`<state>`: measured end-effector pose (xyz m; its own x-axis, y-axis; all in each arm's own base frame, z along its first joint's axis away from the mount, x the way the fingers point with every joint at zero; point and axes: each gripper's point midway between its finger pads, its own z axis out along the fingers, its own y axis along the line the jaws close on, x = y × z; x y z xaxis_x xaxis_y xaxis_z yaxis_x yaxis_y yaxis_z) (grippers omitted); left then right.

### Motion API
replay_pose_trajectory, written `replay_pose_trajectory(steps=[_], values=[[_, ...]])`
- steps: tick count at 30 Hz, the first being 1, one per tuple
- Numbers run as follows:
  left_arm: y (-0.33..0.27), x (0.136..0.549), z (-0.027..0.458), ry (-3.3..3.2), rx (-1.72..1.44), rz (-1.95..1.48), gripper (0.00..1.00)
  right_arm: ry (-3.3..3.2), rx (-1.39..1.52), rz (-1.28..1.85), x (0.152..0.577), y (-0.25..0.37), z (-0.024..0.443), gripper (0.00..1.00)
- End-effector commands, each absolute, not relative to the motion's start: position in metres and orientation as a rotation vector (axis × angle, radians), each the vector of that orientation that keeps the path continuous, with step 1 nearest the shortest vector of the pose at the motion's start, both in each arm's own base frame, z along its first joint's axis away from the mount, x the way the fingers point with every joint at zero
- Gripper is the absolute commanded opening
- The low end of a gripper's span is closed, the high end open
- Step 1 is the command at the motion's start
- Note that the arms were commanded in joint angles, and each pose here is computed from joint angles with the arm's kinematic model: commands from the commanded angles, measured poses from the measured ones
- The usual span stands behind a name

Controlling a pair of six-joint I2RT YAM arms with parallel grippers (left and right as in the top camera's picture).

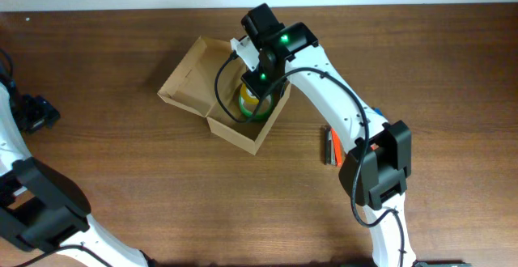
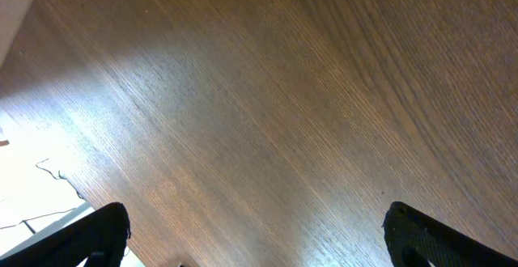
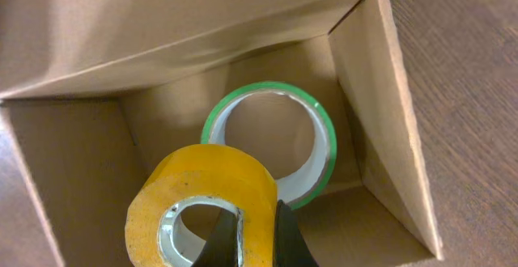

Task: Pack container
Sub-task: 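Lower the yellow tape roll into the box onto the green tape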

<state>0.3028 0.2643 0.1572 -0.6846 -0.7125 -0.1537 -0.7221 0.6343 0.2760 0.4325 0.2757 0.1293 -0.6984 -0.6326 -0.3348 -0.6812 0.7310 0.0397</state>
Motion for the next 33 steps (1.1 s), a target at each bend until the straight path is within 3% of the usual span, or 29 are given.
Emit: replay_pose_trajectory(steps=[1,20,21,24,29,31,33], values=[[0.264,0.300,0.165,2.799,-1.223,0.493,1.00,2.648,-1.009,0.203,0.442,0.277,0.111,0.03],[0.264,0.300,0.165,2.799,-1.223,0.493,1.00,2.796,-1.002,0.109,0.442,0.266,0.039,0.04],[0.264,0.300,0.165,2.799,-1.223,0.493,1.00,2.801,-0.993,0.111,0.441,0.266,0.038,0.25],[0.264,0.300,0.165,2.799,-1.223,0.493,1.00,2.799,-0.993,0.110,0.442,0.266,0.039,0.37],[0.264,0.300,0.165,2.799,-1.223,0.493,1.00,2.797,-0.992,0.110,0.441,0.266,0.041,0.25],[0.264,0.300,0.165,2.799,-1.223,0.493,1.00,2.771,-0.984,0.116,0.444,0.268,0.058,0.24],[0.264,0.300,0.165,2.799,-1.223,0.493,1.00,2.738,-0.970,0.107,0.447,0.267,0.085,0.15]])
